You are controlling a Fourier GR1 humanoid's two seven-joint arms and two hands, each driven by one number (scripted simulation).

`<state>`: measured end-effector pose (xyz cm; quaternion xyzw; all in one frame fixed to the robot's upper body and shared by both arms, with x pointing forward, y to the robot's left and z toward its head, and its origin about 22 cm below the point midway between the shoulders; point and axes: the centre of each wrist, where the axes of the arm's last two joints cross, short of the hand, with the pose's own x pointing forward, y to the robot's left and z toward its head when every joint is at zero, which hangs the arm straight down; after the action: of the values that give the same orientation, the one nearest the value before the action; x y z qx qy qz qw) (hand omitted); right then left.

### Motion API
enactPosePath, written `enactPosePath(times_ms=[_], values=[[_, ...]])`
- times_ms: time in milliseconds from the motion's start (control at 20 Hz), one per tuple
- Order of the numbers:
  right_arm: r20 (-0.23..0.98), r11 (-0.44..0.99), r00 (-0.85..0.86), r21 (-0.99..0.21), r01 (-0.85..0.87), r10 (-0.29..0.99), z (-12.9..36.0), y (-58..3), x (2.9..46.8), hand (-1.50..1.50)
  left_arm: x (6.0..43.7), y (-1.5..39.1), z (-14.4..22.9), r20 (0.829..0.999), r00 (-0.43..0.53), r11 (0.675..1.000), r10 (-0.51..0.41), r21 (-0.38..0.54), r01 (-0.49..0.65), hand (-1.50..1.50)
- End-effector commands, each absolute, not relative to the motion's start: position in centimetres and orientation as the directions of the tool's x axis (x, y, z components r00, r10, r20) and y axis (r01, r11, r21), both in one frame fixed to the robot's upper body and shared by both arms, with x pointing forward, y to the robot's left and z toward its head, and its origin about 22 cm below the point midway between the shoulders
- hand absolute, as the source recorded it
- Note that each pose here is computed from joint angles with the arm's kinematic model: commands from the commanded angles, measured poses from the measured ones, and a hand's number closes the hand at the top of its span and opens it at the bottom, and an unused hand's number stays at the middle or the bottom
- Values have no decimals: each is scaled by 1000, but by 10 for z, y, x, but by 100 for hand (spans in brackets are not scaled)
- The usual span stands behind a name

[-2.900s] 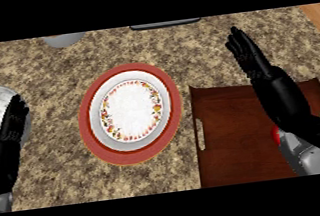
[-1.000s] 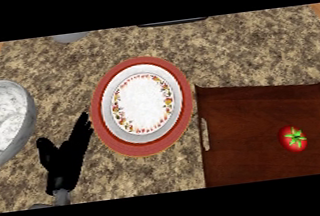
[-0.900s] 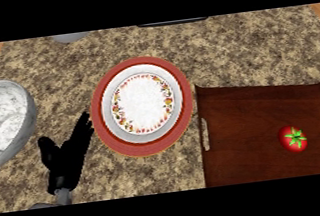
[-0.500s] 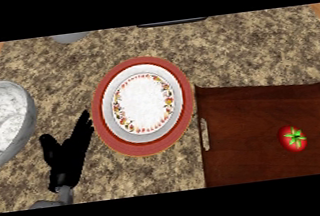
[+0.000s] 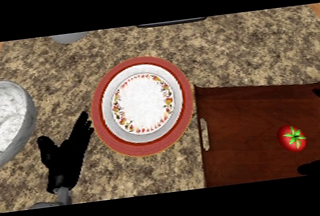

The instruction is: Pick the tomato from the tray and place it in the plate

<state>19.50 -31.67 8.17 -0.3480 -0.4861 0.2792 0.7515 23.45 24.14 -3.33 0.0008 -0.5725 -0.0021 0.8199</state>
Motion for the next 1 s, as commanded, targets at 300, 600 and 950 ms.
enactPosePath(times_ms=[300, 600, 950], values=[[408, 498, 449, -862, -96, 795, 44, -313, 209, -150, 236, 234, -52, 925, 379, 1000, -4, -1, 13, 0], [427, 522, 441, -844, -118, 789, 60, -315, 210, -150, 245, 248, -31, 929, 371, 1000, -2, 0, 6, 0], [378, 499, 441, -843, -198, 814, 7, -314, 220, -150, 241, 241, -48, 926, 377, 1000, -5, 8, -5, 0]])
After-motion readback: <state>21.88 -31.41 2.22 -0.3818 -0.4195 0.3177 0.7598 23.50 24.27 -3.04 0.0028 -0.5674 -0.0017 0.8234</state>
